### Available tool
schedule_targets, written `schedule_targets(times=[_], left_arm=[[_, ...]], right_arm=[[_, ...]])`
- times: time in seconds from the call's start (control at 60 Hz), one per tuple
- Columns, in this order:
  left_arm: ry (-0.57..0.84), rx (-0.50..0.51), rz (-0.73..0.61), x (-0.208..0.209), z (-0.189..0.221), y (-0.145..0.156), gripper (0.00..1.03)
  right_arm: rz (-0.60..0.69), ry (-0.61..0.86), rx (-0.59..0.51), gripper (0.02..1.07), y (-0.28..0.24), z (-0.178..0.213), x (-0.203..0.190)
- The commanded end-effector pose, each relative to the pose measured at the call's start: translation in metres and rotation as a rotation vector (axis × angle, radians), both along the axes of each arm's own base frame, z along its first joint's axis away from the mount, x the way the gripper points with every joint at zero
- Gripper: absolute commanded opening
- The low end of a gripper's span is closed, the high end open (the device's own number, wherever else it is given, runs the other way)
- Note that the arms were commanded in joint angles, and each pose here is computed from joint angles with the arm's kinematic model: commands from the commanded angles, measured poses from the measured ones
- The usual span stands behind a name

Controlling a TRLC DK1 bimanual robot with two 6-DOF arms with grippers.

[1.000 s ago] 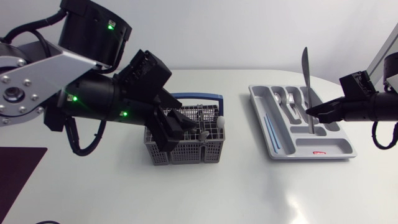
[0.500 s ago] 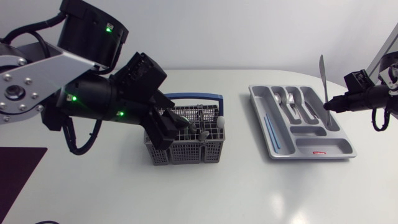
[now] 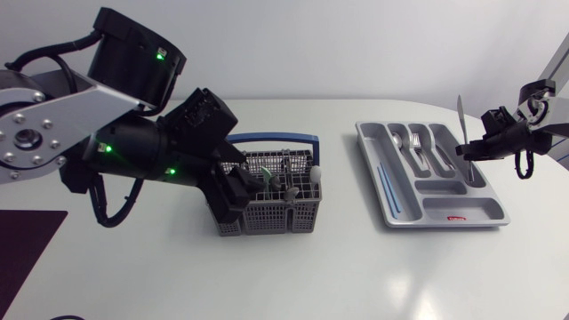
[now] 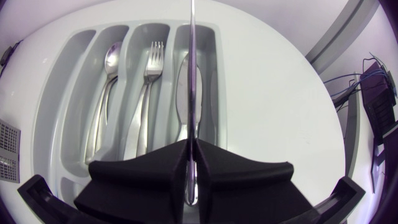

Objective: Unload the cutlery basket into the drawer organizer.

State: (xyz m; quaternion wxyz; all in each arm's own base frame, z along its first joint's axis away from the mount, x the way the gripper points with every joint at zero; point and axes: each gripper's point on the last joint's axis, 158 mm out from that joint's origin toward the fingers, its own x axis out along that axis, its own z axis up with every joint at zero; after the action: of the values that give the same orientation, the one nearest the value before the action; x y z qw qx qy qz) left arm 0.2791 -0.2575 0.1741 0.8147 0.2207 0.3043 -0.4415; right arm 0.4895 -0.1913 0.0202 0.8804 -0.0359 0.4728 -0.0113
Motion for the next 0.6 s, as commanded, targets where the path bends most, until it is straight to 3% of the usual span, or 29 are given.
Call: schedule_targets(times=[0.0, 0.583], left_arm=[[0.016, 0.036, -0.004, -0.003, -0.013, 0.007, 0.96], [0.018, 0.07, -0.018, -0.012, -0.012, 0.008, 0.96]], right_arm=[[-0.015, 0.034, 0.007, 0.08, 0.003, -0.012, 0.007], [-0.078, 0.249, -0.007, 0.1, -0.001, -0.062, -0.003]])
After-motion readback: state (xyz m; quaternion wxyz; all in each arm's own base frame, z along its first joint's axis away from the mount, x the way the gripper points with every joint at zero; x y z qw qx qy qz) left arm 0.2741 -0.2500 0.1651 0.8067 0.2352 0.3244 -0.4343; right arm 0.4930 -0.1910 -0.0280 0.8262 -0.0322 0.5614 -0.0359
